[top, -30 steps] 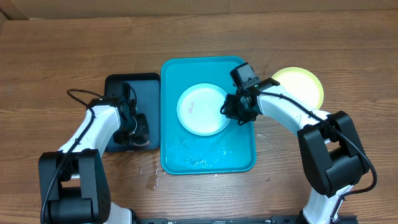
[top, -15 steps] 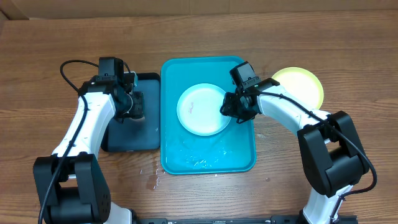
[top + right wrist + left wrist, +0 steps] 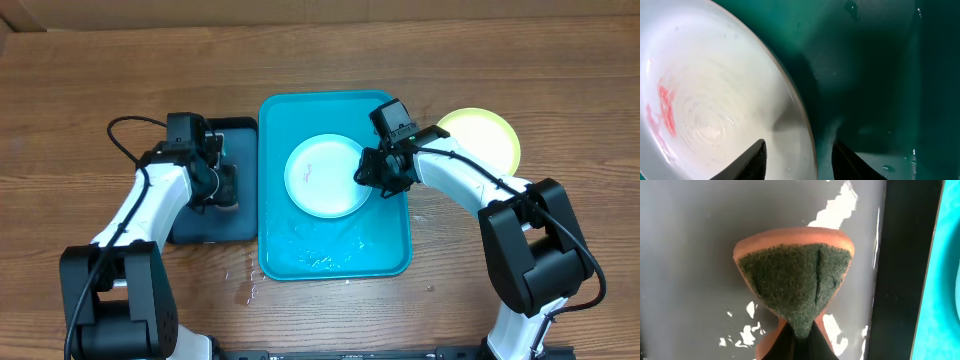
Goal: Clean dirty plates on tray and stack at the side
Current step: 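Grasp the sponge with the left gripper in the black tray, then dip the sponge in the black tray water with the left gripper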
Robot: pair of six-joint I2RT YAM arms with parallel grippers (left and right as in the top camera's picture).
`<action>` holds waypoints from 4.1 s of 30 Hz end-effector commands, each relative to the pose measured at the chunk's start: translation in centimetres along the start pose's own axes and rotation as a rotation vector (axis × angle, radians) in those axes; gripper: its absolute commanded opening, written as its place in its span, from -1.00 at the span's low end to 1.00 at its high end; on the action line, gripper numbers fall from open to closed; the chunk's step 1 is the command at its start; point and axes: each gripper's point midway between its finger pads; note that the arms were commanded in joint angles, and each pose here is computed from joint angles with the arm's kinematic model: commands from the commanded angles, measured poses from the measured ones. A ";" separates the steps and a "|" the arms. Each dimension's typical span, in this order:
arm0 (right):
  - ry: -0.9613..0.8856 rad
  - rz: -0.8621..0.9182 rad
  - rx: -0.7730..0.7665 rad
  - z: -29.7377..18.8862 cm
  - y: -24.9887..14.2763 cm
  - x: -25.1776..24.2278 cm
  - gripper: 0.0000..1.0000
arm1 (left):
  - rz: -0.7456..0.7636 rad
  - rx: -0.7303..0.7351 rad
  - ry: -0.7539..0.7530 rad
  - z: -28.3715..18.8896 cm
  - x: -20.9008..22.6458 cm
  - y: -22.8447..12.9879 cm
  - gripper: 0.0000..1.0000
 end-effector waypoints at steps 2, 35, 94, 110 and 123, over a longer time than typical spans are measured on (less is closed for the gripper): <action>0.002 -0.009 -0.032 -0.7 0.8 0.3 -0.11 | 0.009 -0.008 -0.029 0.4 -0.2 -0.5 -0.91; 0.010 -0.008 -0.023 0.1 0.2 0.1 -0.92 | -0.018 -0.035 -0.033 1.5 0.0 -0.6 -0.46; 0.040 -0.004 0.026 0.2 -1.0 0.7 -0.92 | 0.105 -0.063 -0.013 0.8 -0.6 2.6 -0.92; 0.044 -0.007 0.017 0.2 -0.7 0.8 -0.92 | 0.077 0.032 0.037 2.8 0.8 0.0 -0.92; 0.050 -0.008 0.014 0.2 -0.6 0.9 -0.92 | 0.087 -0.159 0.182 -6.2 1.1 7.0 -0.92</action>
Point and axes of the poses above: each gripper's point midway between its finger pads, its own z axis out along the fingers, its own x axis along the line the jaws close on, y = z × x, and after that the axes turned 11 degrees about -z, right-handed
